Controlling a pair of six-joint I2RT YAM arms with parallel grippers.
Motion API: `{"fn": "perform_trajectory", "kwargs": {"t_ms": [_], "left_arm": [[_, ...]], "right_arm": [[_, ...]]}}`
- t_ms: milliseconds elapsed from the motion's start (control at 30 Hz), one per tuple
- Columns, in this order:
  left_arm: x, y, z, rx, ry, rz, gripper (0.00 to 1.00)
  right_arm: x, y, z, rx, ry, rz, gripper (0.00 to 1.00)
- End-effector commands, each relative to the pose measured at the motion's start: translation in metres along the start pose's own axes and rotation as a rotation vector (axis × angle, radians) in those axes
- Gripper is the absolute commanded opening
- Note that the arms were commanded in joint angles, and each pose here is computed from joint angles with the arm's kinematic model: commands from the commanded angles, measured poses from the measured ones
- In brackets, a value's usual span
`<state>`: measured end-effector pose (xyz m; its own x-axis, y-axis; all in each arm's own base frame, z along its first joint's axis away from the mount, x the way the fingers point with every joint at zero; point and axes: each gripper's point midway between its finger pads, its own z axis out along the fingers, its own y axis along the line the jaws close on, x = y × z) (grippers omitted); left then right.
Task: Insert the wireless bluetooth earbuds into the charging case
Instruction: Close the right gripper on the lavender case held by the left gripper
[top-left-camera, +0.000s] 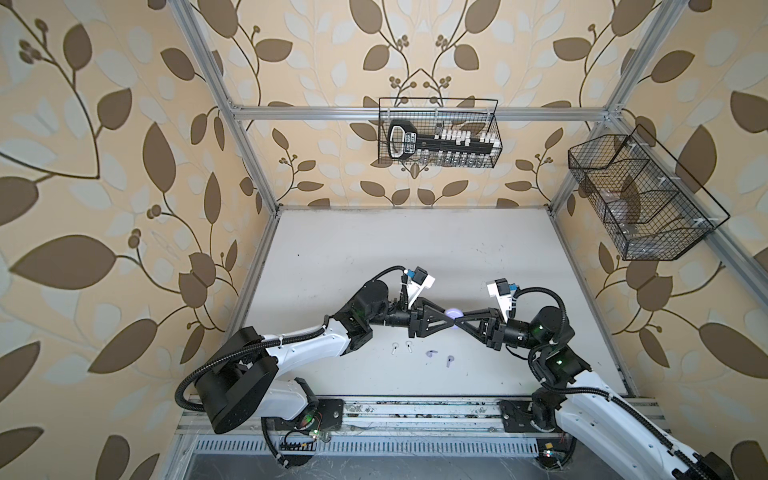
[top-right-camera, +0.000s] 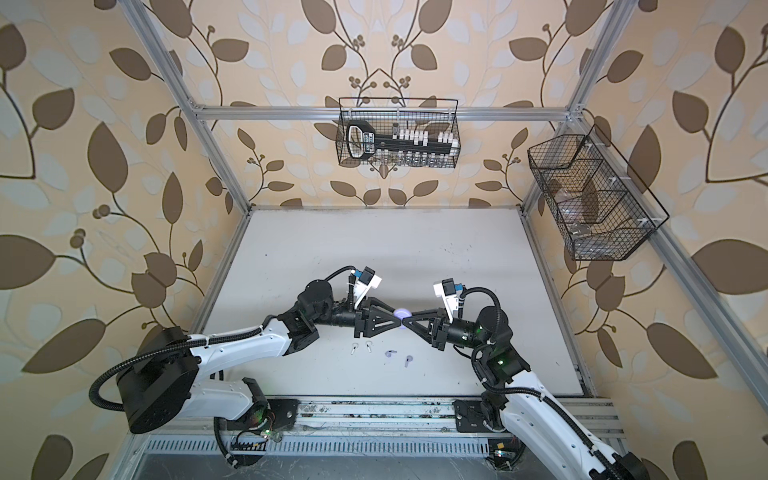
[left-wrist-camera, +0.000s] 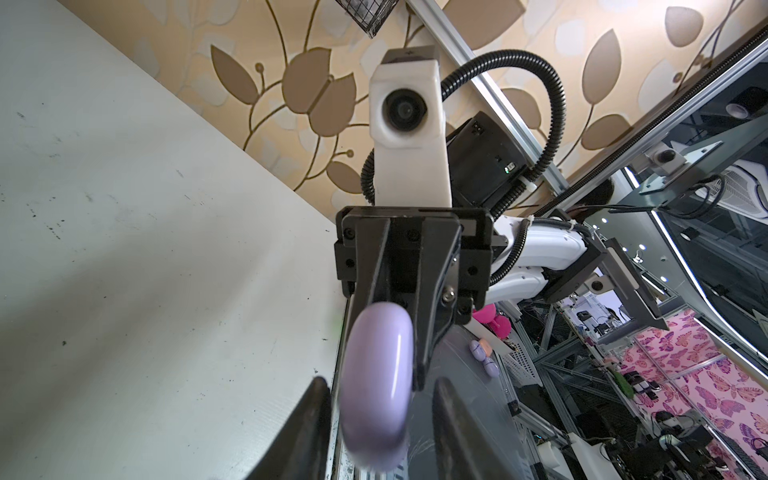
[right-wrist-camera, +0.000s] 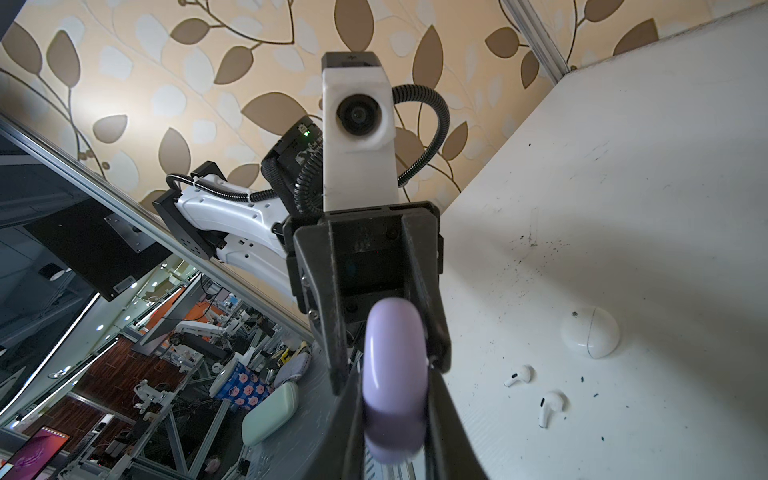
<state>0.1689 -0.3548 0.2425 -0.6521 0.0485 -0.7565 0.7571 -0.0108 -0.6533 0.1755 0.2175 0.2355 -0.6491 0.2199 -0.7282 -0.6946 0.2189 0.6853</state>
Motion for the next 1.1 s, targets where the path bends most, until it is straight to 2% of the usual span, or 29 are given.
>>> {"fn": "perform_trajectory", "kwargs": {"t_ms": [0,333,567,1067], "left_arm": [[-0.013,-0.018,0.003,0.06,-0.027,0.065,0.41],[-0.012,-0.02,0.003,0.062,-0.025,0.067,0.37],[-0.012,-0.018,0.004,0.06,-0.025,0.065,0.31],[-0.016,-0.022,0.003,0.062,-0.036,0.081,0.34]], "right_arm": [[-0.004,0.003,0.0,-0.012,-0.023,-0.032,0.05],[-0.013,0.004,0.002,-0.022,-0.05,-0.031,0.04],[-0.011,0.005,0.002,-0.026,-0.042,-0.028,0.04],[-0.002,0.002,0.0,-0.01,-0.021,-0.022,0.04]]}}
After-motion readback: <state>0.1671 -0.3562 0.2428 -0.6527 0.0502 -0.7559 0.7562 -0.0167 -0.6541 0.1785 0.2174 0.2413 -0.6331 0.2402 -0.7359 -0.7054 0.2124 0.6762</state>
